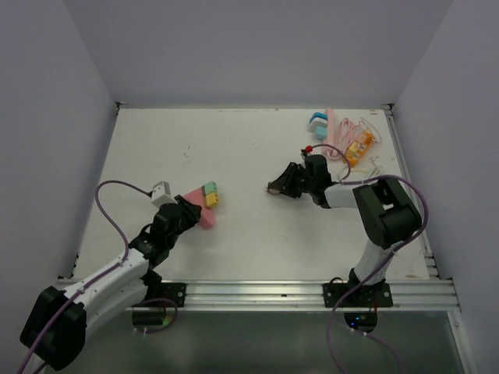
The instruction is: Pull the plug off the socket
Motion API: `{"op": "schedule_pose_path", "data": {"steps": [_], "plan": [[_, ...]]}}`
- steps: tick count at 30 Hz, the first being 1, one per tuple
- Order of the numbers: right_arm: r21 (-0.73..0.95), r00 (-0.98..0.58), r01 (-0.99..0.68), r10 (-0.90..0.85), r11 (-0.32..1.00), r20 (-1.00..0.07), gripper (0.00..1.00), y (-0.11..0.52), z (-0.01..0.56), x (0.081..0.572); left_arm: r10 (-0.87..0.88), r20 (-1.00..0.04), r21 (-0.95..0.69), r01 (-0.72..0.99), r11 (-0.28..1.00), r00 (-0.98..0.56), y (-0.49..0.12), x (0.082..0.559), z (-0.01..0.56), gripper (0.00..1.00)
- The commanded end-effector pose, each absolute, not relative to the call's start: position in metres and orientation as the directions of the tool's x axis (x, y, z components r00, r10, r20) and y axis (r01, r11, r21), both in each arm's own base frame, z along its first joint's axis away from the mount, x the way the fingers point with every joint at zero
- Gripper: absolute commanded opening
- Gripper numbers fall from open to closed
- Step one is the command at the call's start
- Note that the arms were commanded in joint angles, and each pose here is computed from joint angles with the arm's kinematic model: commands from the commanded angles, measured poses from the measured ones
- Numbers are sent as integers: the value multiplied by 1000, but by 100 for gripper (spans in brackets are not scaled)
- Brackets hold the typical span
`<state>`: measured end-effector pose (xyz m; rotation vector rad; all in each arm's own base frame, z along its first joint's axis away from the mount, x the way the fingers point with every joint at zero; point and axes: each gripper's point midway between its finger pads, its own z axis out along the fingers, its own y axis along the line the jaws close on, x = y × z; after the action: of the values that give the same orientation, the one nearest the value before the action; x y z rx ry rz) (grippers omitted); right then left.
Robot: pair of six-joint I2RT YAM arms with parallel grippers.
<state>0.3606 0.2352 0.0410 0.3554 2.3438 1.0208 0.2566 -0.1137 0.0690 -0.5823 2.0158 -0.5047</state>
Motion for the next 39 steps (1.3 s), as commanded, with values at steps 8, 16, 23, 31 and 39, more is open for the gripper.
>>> {"op": "schedule_pose_path", "data": {"steps": [8,16,23,31,39], "plan": [[732,-788,-2,449,682,-421,80,206,45,373,-548,-700,-560,-123,819,-458,-121,256,70,0],[573,-761,39,396,818,-513,98,157,56,363,-539,-700,-568,-93,818,-467,-127,258,72,0],[612,-747,-40,383,789,-543,98,175,96,344,-538,-699,-572,-84,816,-472,-130,258,73,0],[734,-768,-173,377,656,-518,98,283,127,297,-542,-691,-583,-75,809,-478,-133,257,73,0],[763,-808,-247,308,597,-502,93,377,121,284,-547,-686,-591,-71,803,-480,-133,255,73,0]]}}
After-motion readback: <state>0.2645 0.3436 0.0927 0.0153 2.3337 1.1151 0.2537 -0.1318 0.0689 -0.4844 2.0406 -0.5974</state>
